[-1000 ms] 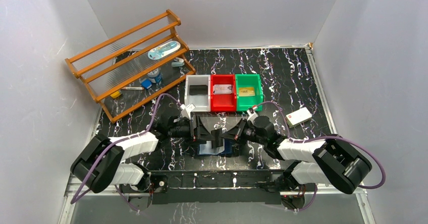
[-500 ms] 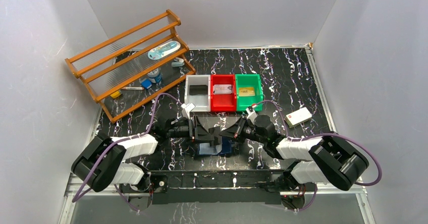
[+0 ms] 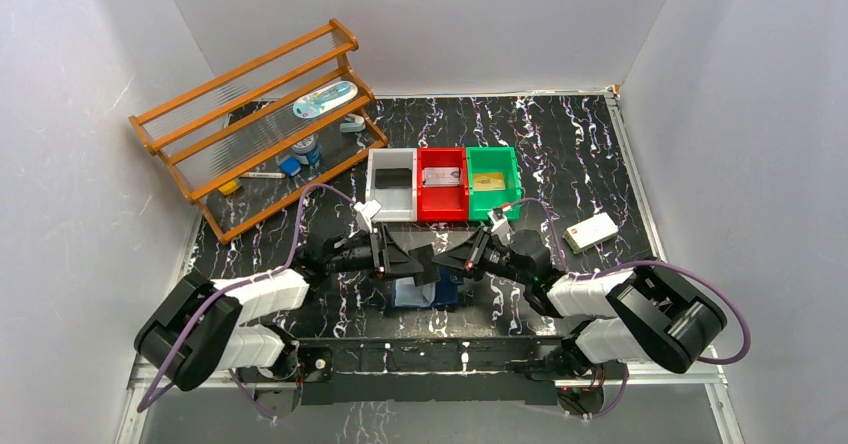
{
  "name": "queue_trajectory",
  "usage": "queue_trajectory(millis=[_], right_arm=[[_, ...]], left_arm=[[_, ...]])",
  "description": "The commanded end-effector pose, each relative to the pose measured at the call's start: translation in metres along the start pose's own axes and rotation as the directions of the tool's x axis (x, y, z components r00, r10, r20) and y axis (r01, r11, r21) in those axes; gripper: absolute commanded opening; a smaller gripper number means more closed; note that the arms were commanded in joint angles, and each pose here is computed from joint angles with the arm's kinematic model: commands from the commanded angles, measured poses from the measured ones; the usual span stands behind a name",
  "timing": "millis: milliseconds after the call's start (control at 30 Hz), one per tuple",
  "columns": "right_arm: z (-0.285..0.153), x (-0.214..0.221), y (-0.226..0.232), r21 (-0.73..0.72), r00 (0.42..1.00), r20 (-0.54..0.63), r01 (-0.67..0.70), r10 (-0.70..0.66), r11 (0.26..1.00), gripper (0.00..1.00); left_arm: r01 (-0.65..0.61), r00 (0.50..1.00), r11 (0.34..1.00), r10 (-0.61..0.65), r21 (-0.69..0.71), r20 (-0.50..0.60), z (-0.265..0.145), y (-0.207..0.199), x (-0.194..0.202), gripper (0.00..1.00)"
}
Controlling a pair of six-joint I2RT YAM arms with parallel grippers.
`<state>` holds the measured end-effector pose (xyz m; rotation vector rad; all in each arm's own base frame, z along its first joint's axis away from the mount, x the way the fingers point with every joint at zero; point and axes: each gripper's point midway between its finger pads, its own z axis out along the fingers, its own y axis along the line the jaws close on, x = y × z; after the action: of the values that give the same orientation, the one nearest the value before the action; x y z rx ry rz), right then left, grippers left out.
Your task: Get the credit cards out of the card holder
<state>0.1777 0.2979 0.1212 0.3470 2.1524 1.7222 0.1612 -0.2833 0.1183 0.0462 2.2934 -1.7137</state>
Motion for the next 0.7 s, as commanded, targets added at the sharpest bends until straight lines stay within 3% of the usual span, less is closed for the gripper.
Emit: queue_trajectory(millis=[0, 100, 200, 433, 667], right_arm=[[-0.001, 0.003, 0.021, -0.083, 0.999, -0.016, 0.034, -0.035, 0.996, 0.0], [-0.003, 0.0, 0.021, -0.078, 0.999, 0.006, 0.034, -0.034, 0.996, 0.0], [-0.004, 0.0, 0.02, -0.072, 0.999, 0.01, 0.039, -0.038, 0.997, 0.0], [-0.004, 0.003, 0.035, -0.143, 0.999, -0.014, 0.05, -0.053, 0.988, 0.0], [-0.002, 0.004, 0.038, -0.162, 0.999, -0.025, 0.043, -0.048, 0.986, 0.0]], left_arm=[[-0.045, 0.996, 0.998, 0.041, 0.038, 0.082, -0.003, -0.018, -0.015, 0.47], [-0.026, 0.995, 1.0, 0.028, -0.017, 0.098, -0.004, -0.007, -0.015, 0.49], [-0.022, 0.99, 1.0, 0.021, 0.008, 0.14, -0.007, -0.013, -0.019, 0.47], [-0.042, 0.992, 0.995, 0.031, 0.087, 0.121, -0.002, -0.034, -0.025, 0.4], [-0.07, 0.989, 0.991, 0.053, 0.114, 0.141, -0.006, -0.045, -0.028, 0.21]])
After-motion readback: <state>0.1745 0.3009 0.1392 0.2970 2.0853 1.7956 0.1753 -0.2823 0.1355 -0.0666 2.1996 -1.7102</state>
